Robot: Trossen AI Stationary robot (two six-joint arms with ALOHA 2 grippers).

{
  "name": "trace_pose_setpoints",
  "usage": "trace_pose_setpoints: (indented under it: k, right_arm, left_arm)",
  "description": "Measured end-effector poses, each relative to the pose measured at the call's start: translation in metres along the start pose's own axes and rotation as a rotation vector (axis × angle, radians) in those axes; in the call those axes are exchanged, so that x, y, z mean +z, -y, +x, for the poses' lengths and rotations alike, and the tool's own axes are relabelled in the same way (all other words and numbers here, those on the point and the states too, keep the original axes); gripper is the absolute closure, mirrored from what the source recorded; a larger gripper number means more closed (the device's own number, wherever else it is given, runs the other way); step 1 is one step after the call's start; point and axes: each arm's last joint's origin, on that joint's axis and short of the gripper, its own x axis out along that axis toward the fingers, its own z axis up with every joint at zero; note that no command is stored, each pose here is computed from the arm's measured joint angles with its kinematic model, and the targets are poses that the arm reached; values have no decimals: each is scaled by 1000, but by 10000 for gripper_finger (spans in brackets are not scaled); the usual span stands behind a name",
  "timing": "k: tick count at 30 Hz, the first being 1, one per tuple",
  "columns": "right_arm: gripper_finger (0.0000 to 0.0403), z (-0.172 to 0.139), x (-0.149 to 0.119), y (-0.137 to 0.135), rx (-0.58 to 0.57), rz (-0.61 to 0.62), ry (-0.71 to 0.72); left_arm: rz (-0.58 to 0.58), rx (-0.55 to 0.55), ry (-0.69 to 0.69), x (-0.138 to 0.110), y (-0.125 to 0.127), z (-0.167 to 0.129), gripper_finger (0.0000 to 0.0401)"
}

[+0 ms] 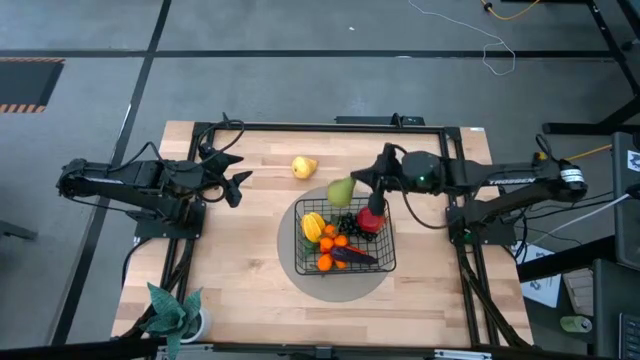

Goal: Build produce basket
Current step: Put the green pear into the wire basket, then put the yellow pear into the wire basket

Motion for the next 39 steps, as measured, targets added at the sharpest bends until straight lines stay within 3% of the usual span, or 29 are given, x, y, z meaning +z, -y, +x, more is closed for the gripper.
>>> trace_pose_setpoints:
  k: [13, 20, 25, 30, 39]
  right_arm:
    - [401, -2, 0, -13, 278, -2, -24]
    - [347, -3, -1, -15, 360, -3, -37]
    - [302, -3, -2, -15, 360, -2, -49]
    - [287, -3, -2, -15, 354, -14, -44]
    - [286, -1, 5, -8, 89, -151, 54]
  left_arm:
    - [-2, 0, 0, 0, 0, 0, 183]
    - [-2, 0, 0, 0, 0, 0, 183]
    - [-2, 0, 0, 0, 0, 0, 183]
    - [-1, 0, 0, 0, 0, 0, 183]
    - [0, 0, 0, 0, 0, 0, 183]
